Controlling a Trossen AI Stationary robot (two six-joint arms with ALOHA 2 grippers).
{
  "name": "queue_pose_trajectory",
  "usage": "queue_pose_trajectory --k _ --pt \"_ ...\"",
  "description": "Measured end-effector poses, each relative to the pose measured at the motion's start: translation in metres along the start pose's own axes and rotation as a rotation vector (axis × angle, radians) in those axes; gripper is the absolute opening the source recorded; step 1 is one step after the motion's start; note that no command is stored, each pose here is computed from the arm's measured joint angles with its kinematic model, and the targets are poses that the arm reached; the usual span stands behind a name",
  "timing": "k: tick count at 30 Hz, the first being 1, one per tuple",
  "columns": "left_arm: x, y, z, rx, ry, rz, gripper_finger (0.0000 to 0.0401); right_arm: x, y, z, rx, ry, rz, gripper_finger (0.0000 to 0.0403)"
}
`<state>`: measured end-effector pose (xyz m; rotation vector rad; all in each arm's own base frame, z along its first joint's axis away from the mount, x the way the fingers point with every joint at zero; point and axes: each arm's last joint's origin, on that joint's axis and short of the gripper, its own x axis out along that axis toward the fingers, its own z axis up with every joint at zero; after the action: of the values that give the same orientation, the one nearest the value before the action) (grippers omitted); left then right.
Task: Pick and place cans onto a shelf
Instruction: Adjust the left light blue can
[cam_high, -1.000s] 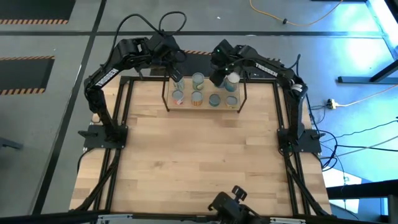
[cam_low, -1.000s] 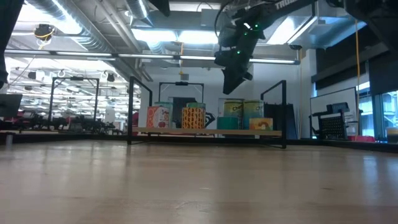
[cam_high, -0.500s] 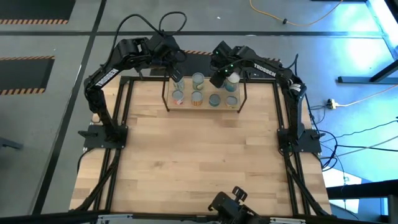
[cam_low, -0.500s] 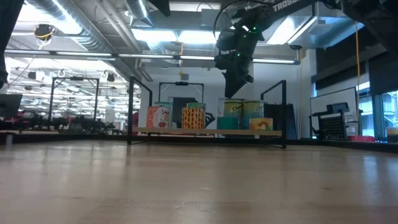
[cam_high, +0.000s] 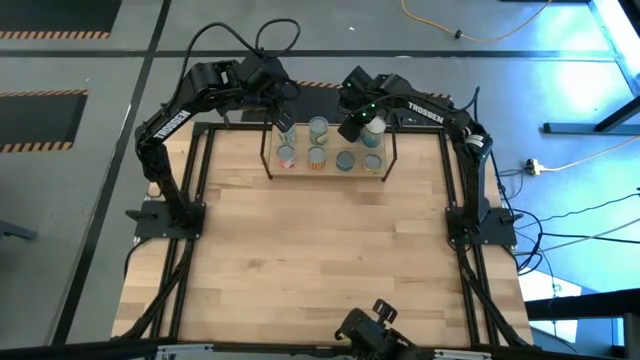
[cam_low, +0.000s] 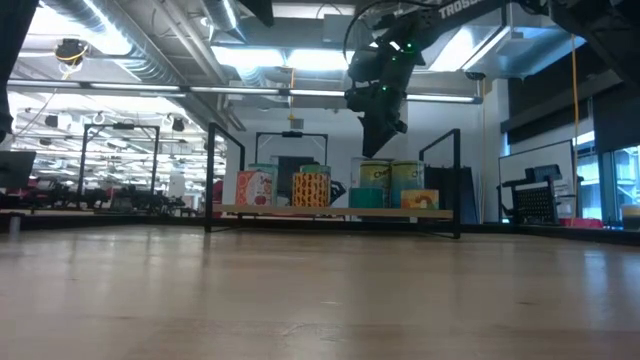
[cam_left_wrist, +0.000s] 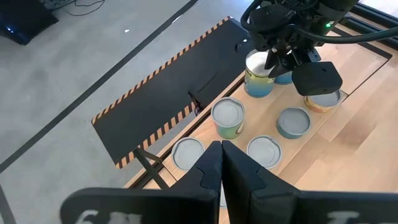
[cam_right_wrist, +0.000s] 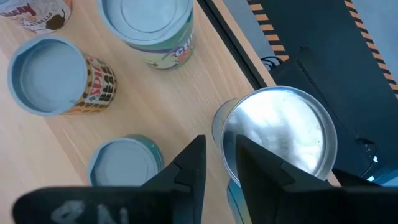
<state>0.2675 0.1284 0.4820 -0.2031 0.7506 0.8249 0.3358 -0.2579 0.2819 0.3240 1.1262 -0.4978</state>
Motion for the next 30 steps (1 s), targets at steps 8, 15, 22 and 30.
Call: queue_pose_trajectory --k 8,15,22,30 --pt "0.0 0.0 0.0 -0.001 0.0 0.0 0.0 0.003 -0.001 0.0 -0.012 0.01 0.001 0.009" --pt "0.0 0.0 0.0 -0.001 0.0 0.0 0.0 0.017 -0.001 -0.001 -0.027 0.052 0.001 0.009" --pt "0.0 0.0 0.0 -0.001 -0.001 -0.001 0.0 0.018 -0.002 -0.001 -0.027 0.049 0.0 0.0084" --pt "0.0 0.0 0.0 -0.001 0.0 0.0 0.0 0.019 -0.001 -0.001 -0.03 0.05 0.002 0.001"
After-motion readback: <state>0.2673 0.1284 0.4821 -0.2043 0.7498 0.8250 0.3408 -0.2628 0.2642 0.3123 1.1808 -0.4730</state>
